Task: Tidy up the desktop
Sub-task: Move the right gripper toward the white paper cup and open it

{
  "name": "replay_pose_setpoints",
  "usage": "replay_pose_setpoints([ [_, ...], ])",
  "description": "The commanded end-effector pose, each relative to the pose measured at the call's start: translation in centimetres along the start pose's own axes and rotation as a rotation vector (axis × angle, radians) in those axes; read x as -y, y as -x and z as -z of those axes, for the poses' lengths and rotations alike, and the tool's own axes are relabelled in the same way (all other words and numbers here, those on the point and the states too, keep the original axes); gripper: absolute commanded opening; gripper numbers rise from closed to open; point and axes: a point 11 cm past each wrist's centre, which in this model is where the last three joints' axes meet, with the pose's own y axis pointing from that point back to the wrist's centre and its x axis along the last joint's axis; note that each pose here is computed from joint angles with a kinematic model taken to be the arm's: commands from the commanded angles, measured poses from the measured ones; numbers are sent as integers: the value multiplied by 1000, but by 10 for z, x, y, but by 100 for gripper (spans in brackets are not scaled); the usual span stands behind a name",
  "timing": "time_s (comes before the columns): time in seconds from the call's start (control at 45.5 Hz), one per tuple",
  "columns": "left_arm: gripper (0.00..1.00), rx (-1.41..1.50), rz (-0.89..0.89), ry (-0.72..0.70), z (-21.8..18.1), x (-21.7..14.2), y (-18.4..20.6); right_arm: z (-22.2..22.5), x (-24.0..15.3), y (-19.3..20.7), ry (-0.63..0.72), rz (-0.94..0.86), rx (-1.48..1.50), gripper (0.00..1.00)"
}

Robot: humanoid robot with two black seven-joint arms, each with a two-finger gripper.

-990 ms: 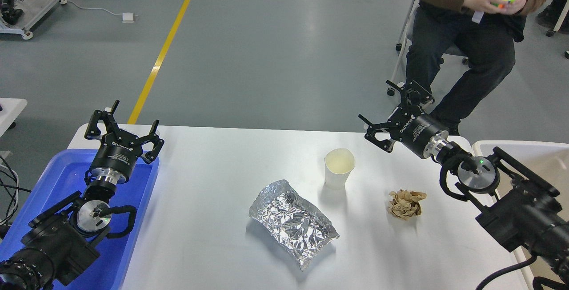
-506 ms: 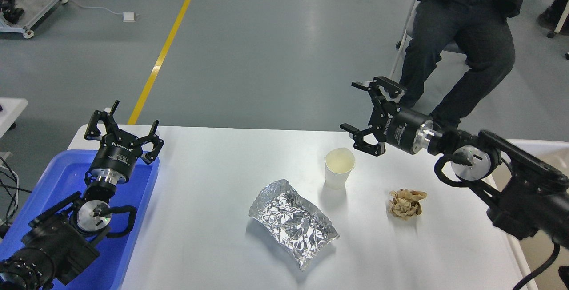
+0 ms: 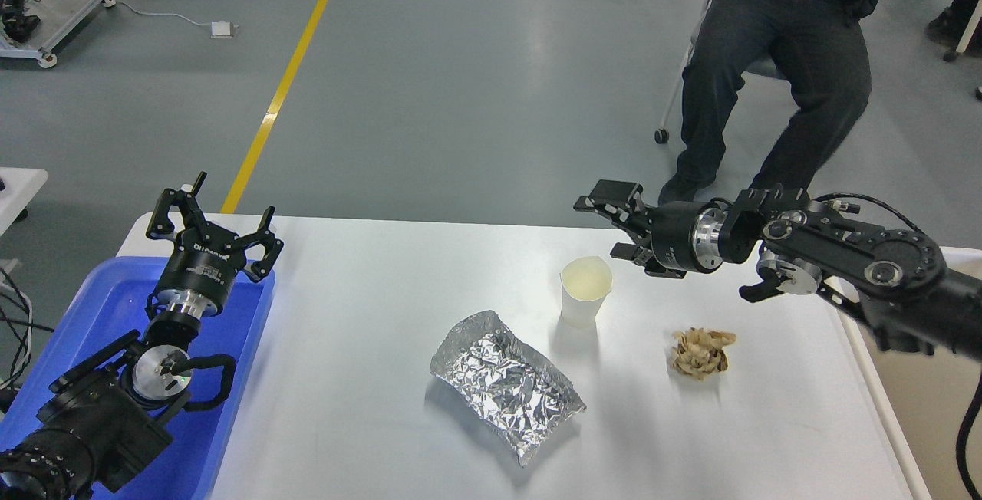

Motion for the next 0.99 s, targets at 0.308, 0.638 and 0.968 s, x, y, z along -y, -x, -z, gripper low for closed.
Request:
replay_pose_setpoints([
  [0.308, 100, -1, 0, -1, 0, -1, 0, -42, 13, -8, 199, -18, -372, 100],
  [0.638, 100, -1, 0, -1, 0, -1, 0, -32, 38, 24, 166, 7, -352, 100],
  [0.968, 100, -1, 1, 0, 0, 0, 0, -47, 48, 39, 196, 20, -333, 100],
])
